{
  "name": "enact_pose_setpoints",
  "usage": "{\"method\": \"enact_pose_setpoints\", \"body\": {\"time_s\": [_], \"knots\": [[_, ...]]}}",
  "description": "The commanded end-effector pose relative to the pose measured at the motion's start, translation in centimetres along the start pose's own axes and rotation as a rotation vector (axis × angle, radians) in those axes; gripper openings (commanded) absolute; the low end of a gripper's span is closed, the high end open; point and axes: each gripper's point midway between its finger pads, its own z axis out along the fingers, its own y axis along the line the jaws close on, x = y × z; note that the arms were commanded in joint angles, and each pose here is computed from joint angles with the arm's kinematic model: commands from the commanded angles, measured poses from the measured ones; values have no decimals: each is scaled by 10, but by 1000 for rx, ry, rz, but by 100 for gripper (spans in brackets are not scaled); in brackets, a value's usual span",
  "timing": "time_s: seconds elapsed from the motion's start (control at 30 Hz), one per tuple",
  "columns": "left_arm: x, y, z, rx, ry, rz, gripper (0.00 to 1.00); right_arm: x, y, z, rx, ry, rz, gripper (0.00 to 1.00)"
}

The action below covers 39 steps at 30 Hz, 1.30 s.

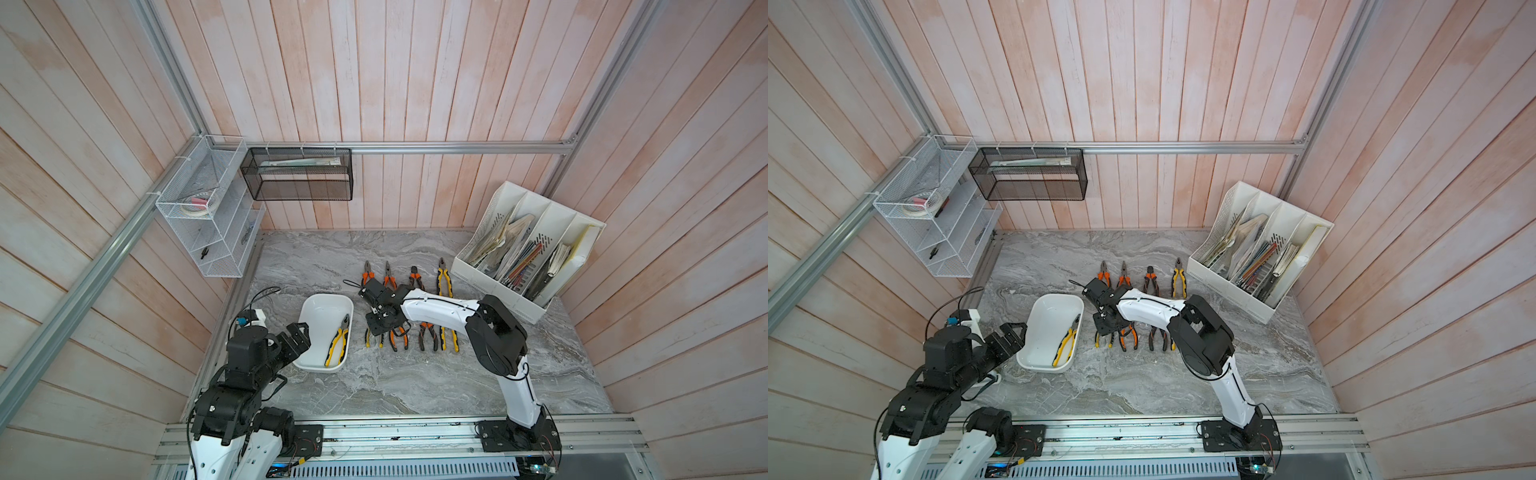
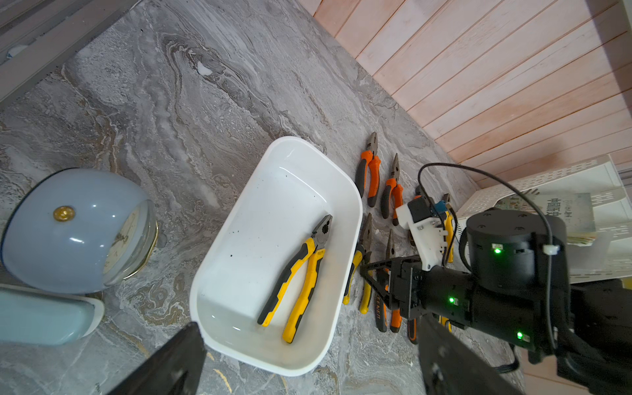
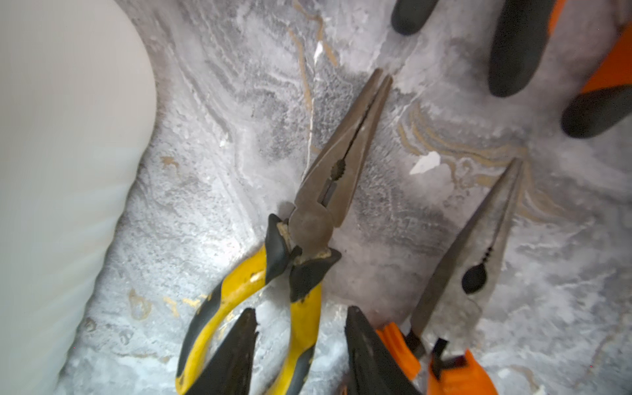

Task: Take the pliers out of the storage box
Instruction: Place the pliers at the center of the board, then pick up the pliers from the storage box.

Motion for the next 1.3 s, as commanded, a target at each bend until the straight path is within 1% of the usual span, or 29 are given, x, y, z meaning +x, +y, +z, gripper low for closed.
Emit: {"method": "enact_pose_setpoints", "body": {"time_s": [0.0,0.07,0.27,0.37,0.5,0.6,0.77,0.97,1.07,1.27], "knots": [[0,-2,4,13,-1,18,100,-24,7,-43,-34,-81,25,50],[0,-2,4,12,-1,18,100,-31,14,-59,-66,-101,47,50],[0,-2,3,16,-2,20,100,-47,49,-102,-197,-146,138,50],[-2,-2,1,18,-13,18,100,-45,76,-112,-266,-131,180,49],[-3,-2,-2,21,-30,16,100,-38,112,-113,-324,-93,233,49],[-5,-2,-5,27,-46,13,100,-32,131,-108,-333,-72,275,50],[-8,-2,-9,36,-69,12,100,-25,148,-86,-346,-33,357,48],[-13,-2,-14,48,-103,4,100,-11,169,-54,-328,40,378,46],[-17,-2,-18,56,-133,-3,100,-5,174,-37,-298,76,382,45],[-22,-2,-24,68,-168,-6,100,1,171,-17,-240,107,416,45]]}}
